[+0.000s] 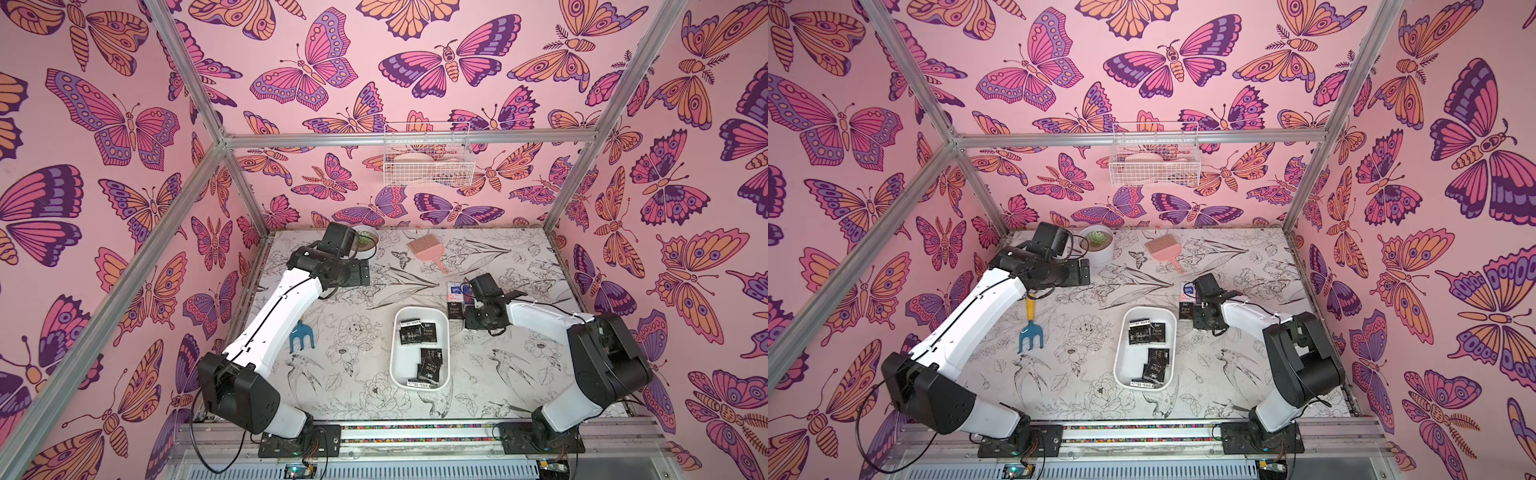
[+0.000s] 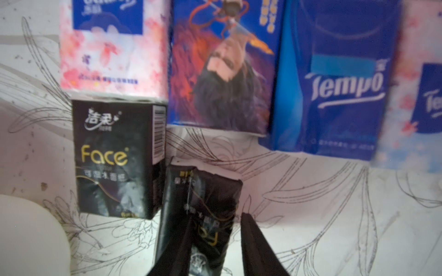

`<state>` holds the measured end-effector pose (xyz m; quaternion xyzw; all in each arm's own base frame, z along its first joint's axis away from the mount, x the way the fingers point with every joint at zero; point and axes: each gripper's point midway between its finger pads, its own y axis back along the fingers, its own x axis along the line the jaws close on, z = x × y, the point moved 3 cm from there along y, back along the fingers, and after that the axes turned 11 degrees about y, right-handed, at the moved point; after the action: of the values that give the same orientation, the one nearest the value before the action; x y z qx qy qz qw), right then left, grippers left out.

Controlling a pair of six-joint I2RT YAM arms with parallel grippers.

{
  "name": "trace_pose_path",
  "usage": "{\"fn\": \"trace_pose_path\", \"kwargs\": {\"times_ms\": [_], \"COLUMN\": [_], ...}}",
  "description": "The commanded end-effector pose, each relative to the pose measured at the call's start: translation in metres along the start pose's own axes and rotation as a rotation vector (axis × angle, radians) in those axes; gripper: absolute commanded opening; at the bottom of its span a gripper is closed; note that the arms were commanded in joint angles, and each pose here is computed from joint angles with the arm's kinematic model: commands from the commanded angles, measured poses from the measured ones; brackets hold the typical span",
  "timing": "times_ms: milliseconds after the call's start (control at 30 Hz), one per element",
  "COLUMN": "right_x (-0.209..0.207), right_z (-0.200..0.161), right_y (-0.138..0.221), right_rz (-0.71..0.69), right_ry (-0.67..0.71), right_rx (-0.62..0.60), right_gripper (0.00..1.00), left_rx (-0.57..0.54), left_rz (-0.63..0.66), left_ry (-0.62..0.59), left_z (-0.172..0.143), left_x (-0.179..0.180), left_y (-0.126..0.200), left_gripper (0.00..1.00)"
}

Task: Take the pocket tissues out of the storage box
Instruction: Place the pocket tissues at the center of the board.

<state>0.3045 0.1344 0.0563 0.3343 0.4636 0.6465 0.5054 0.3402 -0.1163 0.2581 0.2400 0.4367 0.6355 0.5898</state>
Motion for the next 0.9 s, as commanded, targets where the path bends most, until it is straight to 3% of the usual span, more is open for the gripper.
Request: {"fn": "trace_pose_path", "kwargs": {"times_ms": [0,867], "right_x": [-0.002,0.002], "right_z": [-0.015,0.008], "right_y": [-0.009,-0.007], "right_rz": [-0.004,0.002], "right_ry": [0.054,0.098], "right_rx": [0.107,0.082], "right_gripper": [0.37,0.42], "left_rx": [-0.032,-0.031], "left_rz": [0.012,0.016], "left_ry": [-0.013,-0.011], "left_z": [0.003,0.002], "left_x": [0.004,0.006], "left_y": [0.008,0.008], "left_gripper": [1.00,1.00]}}
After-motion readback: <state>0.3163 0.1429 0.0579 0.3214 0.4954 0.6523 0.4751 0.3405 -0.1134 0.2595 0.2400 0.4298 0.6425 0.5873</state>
